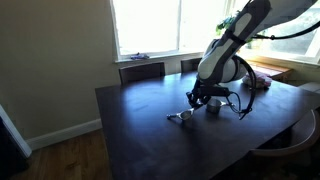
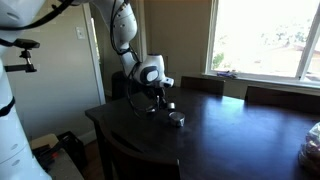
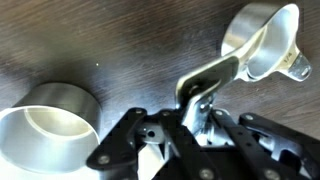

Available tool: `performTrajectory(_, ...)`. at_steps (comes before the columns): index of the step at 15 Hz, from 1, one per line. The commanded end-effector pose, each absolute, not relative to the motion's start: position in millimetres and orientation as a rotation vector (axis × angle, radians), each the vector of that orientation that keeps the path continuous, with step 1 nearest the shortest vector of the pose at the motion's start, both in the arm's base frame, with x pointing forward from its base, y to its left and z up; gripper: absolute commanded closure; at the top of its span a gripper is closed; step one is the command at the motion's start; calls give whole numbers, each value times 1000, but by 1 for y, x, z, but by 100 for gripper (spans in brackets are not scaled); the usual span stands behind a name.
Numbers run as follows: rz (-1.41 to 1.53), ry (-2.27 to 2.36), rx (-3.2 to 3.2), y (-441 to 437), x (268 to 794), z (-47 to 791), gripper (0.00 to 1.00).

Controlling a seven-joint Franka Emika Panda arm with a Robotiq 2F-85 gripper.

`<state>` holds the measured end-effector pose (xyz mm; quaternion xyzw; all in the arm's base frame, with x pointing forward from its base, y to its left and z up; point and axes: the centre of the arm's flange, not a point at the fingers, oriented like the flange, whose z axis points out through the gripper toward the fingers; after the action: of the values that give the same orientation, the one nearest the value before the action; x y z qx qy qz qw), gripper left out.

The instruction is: Stack the cups

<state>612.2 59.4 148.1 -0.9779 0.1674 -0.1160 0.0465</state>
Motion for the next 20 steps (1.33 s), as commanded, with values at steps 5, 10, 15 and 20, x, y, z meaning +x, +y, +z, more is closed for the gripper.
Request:
performTrajectory(5, -723, 481, -3008, 61, 587, 162, 92)
performTrajectory(10, -894, 491, -2992, 59, 580, 161, 92)
performTrajectory(15, -809, 623, -2989, 48, 573, 145, 92)
performTrajectory(20, -848, 688, -2918, 49, 565, 144, 94)
